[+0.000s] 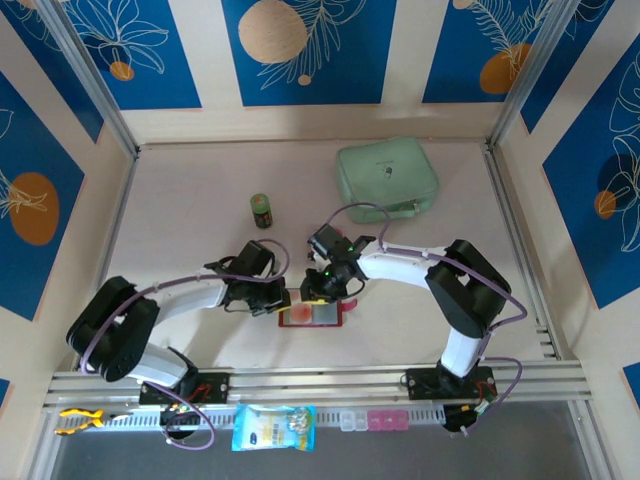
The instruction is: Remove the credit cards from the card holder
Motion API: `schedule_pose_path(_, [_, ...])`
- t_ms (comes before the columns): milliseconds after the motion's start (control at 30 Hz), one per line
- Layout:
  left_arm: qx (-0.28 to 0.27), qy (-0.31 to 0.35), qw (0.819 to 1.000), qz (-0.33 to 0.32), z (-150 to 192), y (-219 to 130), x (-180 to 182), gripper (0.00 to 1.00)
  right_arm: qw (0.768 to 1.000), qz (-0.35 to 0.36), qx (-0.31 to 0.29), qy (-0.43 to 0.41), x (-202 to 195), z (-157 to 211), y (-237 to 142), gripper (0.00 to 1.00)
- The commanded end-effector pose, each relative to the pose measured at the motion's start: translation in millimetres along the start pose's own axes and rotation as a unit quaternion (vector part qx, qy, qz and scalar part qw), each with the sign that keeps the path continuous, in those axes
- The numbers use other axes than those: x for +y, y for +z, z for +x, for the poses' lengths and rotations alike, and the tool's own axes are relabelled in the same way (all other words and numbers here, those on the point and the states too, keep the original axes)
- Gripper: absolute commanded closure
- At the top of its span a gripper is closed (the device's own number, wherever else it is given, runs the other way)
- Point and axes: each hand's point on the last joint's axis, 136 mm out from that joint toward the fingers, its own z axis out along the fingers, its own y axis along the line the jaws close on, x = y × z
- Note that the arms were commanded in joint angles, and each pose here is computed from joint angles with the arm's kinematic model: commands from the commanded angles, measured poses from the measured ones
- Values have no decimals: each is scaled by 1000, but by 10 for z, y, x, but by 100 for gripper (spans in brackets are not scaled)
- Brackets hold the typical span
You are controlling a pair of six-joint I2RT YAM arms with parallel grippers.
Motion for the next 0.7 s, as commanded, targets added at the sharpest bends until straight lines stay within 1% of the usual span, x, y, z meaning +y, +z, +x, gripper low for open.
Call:
schedule_pose_path(0, [6, 3, 1000, 8, -2, 21, -71, 98, 999, -31, 13, 17, 14, 69, -31, 74])
schedule_pose_path(133, [7, -2, 1000, -1, 23, 43, -1, 99, 999, -45, 16, 25, -10, 59, 4, 74])
schedule_pose_path(433, [11, -6, 1000, -12, 46, 75, 69, 100, 998, -48, 22, 30, -79, 85, 81, 75])
schedule_pose_path(667, [16, -9, 1000, -24, 75, 90, 136, 100, 998, -43, 29, 43, -205, 104, 183, 75])
